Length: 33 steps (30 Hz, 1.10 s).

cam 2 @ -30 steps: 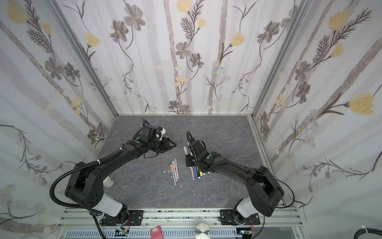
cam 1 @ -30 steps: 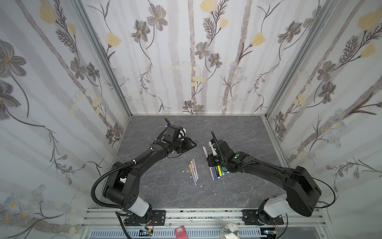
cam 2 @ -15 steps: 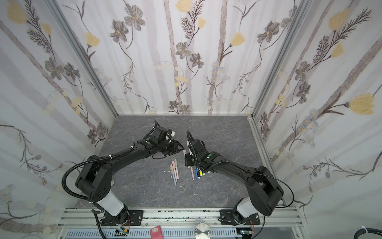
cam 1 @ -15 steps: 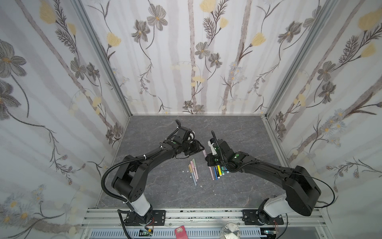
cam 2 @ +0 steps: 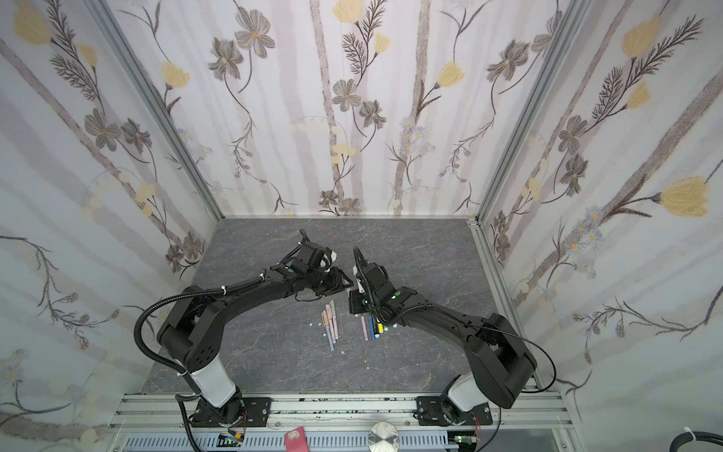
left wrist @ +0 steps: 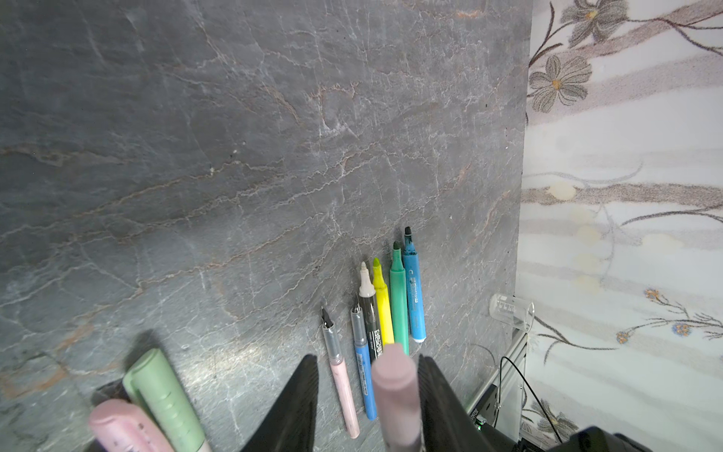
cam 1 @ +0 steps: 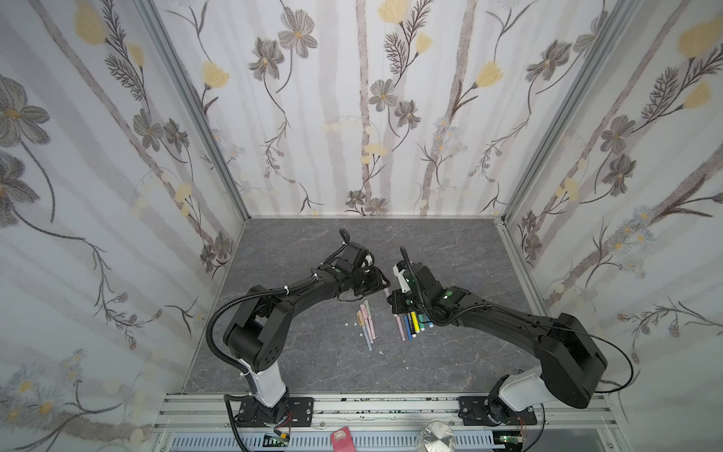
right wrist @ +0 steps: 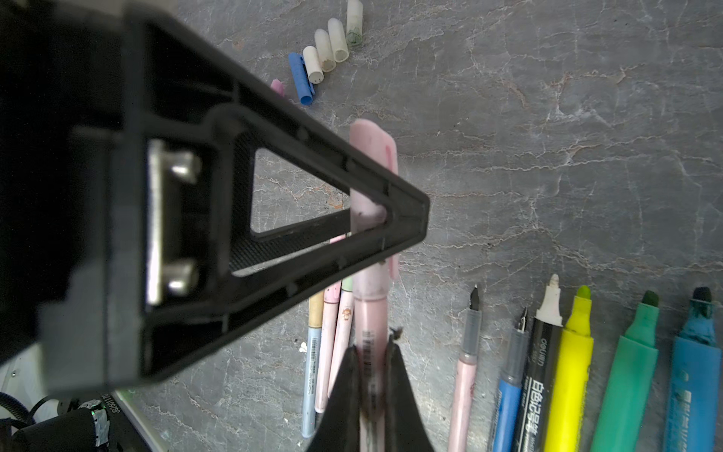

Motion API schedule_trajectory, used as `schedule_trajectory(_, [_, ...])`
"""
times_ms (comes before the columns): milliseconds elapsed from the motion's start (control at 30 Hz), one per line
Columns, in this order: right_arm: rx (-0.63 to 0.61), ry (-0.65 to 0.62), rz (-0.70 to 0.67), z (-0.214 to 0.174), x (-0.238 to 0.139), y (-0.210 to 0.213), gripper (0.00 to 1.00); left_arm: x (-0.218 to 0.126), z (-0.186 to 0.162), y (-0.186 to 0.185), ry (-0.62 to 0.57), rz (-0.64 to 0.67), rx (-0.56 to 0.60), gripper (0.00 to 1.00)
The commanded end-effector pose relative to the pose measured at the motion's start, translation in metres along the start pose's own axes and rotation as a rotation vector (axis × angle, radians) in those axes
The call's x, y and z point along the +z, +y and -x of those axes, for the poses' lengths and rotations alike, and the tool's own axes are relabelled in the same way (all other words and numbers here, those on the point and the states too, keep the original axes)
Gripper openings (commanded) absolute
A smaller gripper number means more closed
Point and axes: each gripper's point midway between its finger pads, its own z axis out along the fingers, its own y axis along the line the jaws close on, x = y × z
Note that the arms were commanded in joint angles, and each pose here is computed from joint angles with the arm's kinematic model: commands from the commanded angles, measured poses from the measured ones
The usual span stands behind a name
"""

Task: Open the pen caps
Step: 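Swing the left gripper to the pink cap and close on it, then pull the pink cap off with the left gripper while the right holds the pen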

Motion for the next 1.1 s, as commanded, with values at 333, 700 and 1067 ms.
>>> schedule_trajectory(333, [0.009,-0.005,0.022,0.001,0.003,0.003,0.0,0.009,0.007,-0.007,-0.02,-0.027,0.012,0.13])
schedule_trajectory(700, [0.017,-0.004,0.041,-0.001,0.007,0.004,0.16,0.009,0.004,-0.013,-0.009,-0.064,0.003,0.0])
schedule_trajectory(1067, [0.019,0.006,0.053,-0.001,0.017,0.006,0.12,0.01,0.003,-0.016,-0.004,-0.085,-0.002,0.0])
